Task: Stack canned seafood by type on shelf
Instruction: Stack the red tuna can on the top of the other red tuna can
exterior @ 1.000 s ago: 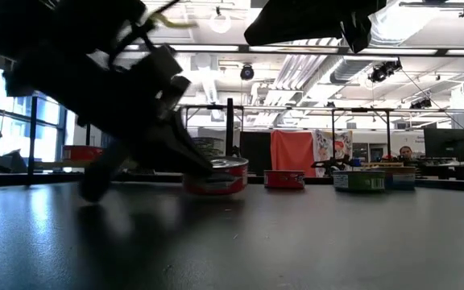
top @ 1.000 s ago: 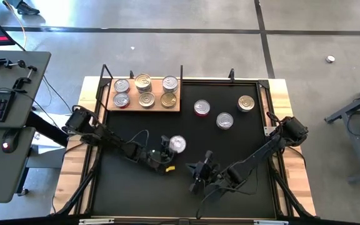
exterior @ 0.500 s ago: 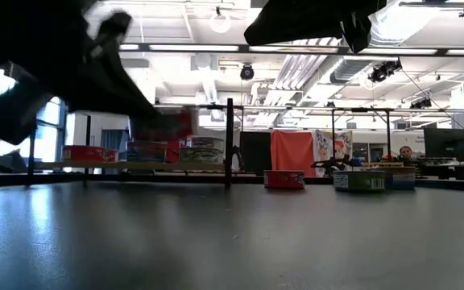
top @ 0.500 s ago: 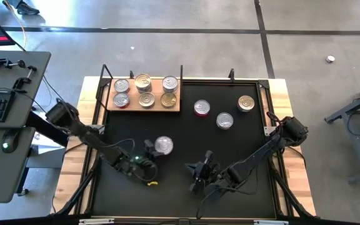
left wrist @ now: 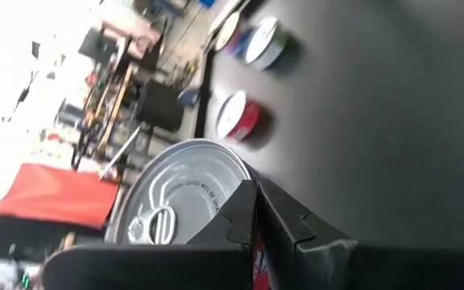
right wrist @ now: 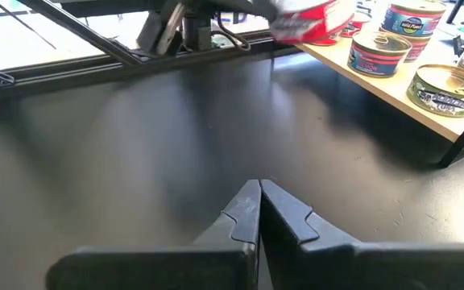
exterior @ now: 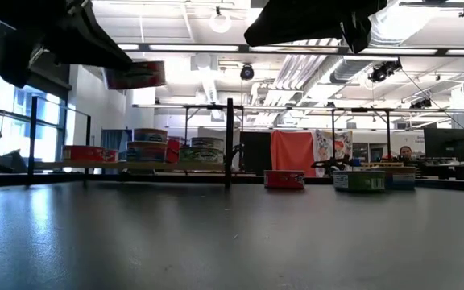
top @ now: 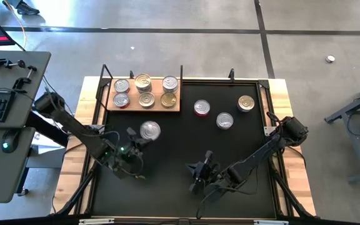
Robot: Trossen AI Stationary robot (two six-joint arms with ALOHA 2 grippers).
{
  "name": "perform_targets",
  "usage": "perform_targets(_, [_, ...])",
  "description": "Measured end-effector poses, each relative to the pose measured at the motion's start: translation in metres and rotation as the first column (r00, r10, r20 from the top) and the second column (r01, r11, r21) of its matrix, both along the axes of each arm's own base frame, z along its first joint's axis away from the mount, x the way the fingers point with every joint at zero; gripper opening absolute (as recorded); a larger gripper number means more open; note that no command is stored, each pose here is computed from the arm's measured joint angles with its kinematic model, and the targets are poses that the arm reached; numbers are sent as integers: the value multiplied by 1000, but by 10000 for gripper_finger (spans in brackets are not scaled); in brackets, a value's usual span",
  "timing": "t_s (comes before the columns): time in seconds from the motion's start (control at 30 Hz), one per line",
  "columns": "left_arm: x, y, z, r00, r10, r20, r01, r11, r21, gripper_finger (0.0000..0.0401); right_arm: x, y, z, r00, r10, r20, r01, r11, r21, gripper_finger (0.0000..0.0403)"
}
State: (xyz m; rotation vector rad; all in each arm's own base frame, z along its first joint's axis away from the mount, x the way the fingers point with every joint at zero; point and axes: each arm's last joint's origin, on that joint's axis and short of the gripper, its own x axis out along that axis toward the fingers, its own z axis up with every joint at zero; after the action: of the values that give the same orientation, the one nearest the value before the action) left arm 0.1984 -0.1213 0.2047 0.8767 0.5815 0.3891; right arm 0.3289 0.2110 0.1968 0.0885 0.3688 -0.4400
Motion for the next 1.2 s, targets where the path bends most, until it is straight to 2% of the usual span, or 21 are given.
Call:
perform_targets(0.2, [-11,39,19,990,138,-6,-138,990,-14,0,0,0,0,1000,2,-6,-2,1000,-6,0])
perform_targets(0.4, [-16,90,33,952,303,-41,-306,950,-69,0,0,0,0,1000,1,-6,-1,1000,-5,0])
perform_targets(0.5, [-20,116,36,915,398,-63,-403,909,-104,0,0,0,0,1000,1,-5,-1,1000,-4,0])
perform_targets(0.63, [-25,147,37,844,530,-81,-536,834,-129,0,0,0,-1,1000,1,-5,-1,1000,-4,0])
perform_targets(0.77, [-30,175,34,786,606,-127,-618,761,-196,0,0,0,0,1000,2,-7,-2,1000,-7,0])
perform_targets(0.9, [-38,200,31,715,677,-174,-699,688,-194,0,0,0,0,1000,3,-8,-3,1000,-9,0])
perform_targets(1.0, [-44,217,31,682,705,-193,-731,655,-189,0,0,0,0,1000,3,-8,-3,1000,-10,0])
perform_targets(1.2, [-51,243,37,683,718,-133,-719,628,-298,0,0,0,0,1000,3,-8,-3,1000,-10,0])
